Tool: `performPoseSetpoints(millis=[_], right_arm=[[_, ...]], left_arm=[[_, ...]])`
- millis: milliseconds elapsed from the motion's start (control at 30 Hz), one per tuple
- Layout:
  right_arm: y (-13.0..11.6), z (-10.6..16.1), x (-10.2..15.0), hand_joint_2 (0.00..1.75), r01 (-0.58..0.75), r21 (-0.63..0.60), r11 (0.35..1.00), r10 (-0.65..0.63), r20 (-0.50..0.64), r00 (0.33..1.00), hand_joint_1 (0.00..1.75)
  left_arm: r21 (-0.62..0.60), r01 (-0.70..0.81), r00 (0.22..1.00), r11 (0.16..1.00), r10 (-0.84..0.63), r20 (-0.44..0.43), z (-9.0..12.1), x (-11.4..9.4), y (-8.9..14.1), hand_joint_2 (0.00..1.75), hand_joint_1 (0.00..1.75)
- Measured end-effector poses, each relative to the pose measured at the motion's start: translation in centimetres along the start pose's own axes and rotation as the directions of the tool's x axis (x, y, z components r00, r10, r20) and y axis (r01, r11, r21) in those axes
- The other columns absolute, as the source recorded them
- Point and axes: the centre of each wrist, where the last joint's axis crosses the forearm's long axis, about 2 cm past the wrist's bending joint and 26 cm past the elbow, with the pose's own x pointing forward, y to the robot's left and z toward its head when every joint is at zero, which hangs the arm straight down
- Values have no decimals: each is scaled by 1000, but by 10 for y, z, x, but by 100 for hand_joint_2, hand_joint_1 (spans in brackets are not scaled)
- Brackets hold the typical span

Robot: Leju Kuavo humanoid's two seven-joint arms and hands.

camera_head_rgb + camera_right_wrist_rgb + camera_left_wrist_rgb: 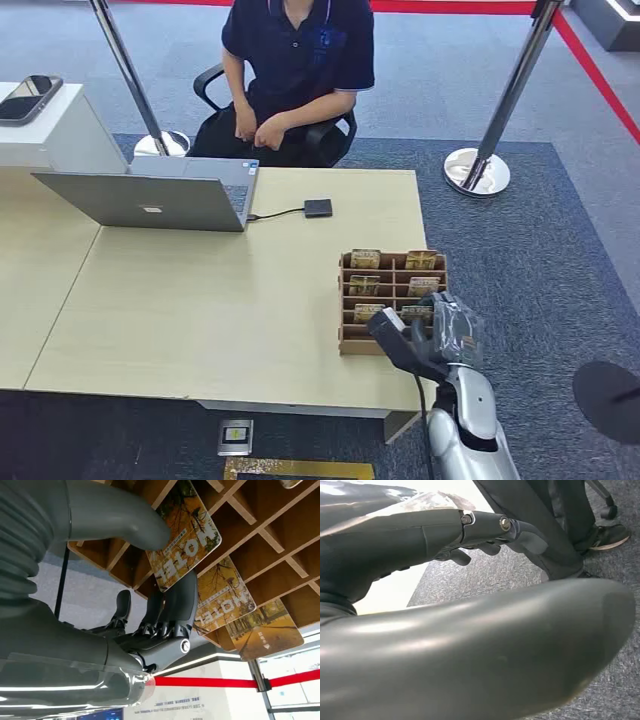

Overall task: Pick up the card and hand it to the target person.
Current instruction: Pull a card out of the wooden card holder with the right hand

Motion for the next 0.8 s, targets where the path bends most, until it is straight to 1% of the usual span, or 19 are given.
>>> performPoseSetpoints(millis=[200, 267, 400, 433, 567, 800], right_arm=[[1, -1, -2, 175, 0, 0, 1000, 0, -3, 1000, 89], [1, -1, -3, 175, -2, 0, 1000, 2, -3, 1000, 93], [1, -1, -3, 175, -5, 1, 1000, 5, 0, 1000, 131], [1, -1, -3, 175, -5, 1, 1000, 5, 0, 1000, 134], [2, -1, -3, 175, -4, 4, 1000, 4, 5, 1000, 141], [3, -3, 0, 175, 3, 5, 1000, -4, 16, 1000, 144]], left_arm=[[-1, 1, 1000, 1000, -1, 1, 0, 0, 0, 0, 0], [-1, 1, 1000, 1000, -1, 1, 0, 0, 0, 0, 0], [-2, 2, 1000, 1000, -2, 0, 0, 0, 0, 0, 0], [-2, 1, 1000, 1000, -1, 0, 0, 0, -1, 0, 0], [-3, 1, 1000, 1000, -1, -1, 1, 0, -1, 0, 0], [-4, 1, 1000, 1000, -1, -3, 1, 0, -1, 0, 0]])
